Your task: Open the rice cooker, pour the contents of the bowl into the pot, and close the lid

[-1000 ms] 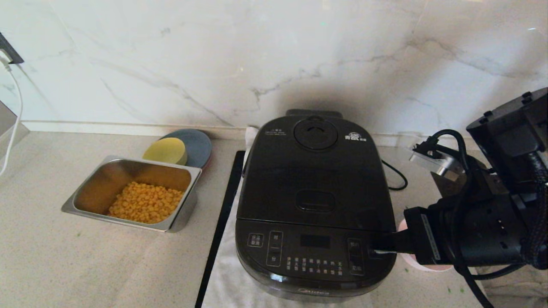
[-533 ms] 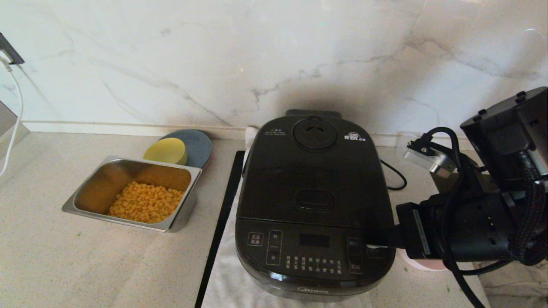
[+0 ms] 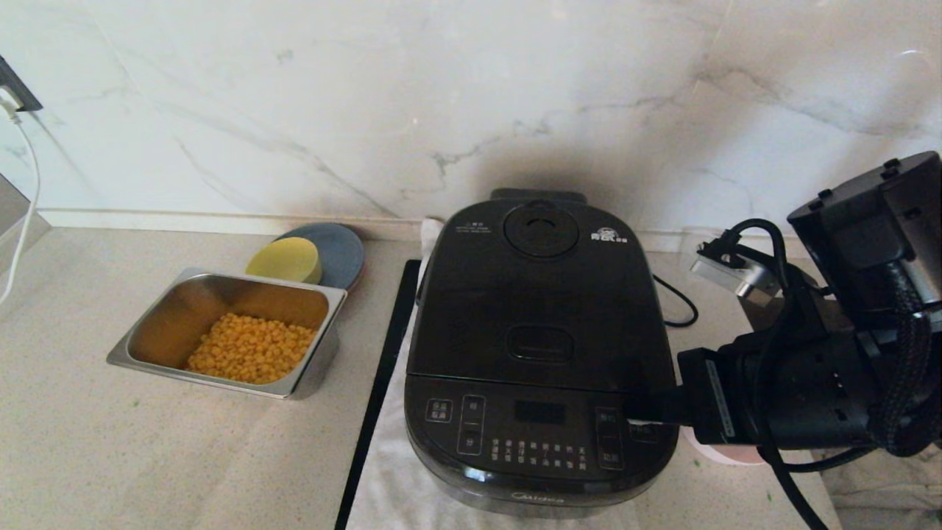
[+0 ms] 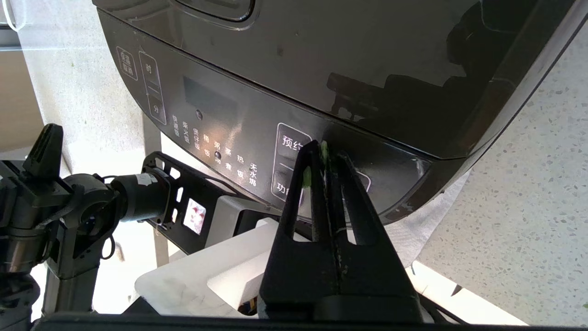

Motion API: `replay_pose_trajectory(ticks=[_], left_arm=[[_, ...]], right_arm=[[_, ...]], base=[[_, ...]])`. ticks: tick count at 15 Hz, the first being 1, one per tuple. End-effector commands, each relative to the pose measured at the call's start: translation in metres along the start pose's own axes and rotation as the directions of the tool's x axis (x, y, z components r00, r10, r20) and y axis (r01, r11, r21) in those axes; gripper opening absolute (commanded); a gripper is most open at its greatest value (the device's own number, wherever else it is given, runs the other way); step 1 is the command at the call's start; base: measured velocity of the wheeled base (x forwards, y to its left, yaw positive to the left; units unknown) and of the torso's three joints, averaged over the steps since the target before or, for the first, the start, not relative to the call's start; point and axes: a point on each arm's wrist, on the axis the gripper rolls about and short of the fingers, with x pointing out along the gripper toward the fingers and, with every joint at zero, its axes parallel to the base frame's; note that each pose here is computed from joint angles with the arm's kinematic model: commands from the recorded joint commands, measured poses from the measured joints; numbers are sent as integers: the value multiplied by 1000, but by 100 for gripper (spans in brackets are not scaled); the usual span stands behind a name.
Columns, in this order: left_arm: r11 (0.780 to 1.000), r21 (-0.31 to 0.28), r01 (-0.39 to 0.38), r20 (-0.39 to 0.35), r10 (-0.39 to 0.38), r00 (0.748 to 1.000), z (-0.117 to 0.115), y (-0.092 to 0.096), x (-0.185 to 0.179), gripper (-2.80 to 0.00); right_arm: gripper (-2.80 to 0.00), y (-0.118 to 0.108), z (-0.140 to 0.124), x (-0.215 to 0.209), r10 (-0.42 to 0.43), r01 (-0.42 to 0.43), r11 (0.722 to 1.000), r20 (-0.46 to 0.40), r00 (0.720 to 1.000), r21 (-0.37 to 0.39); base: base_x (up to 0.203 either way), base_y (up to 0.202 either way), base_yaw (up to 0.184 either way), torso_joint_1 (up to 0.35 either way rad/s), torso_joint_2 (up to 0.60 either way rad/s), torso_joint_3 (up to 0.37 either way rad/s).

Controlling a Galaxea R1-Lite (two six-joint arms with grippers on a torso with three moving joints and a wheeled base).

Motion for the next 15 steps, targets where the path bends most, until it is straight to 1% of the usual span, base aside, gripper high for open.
replay_pose_trajectory(ticks=[1,5,9,12,15], left_arm=[[1000,1,1,1,-1,1000,0,0,0,-280],[1000,1,1,1,-1,1000,0,0,0,-280],[1000,1,1,-1,-1,1000,0,0,0,-280],[1000,1,1,1,-1,1000,0,0,0,-280],[1000,1,1,1,-1,1000,0,0,0,-280]], right_arm=[[-280,-1,-1,3,-8,8,1000,-12,1000,4],[-280,-2,-3,5,-14,14,1000,-21,1000,6],[-280,1,-1,-7,10,-10,1000,14,1000,2],[-280,3,-1,-25,47,-47,999,61,997,-6],[-280,8,1,-51,100,-98,995,133,986,-22]], base=[[0,0,0,0,0,0],[0,0,0,0,0,0],[0,0,0,0,0,0],[0,0,0,0,0,0],[0,0,0,0,0,0]])
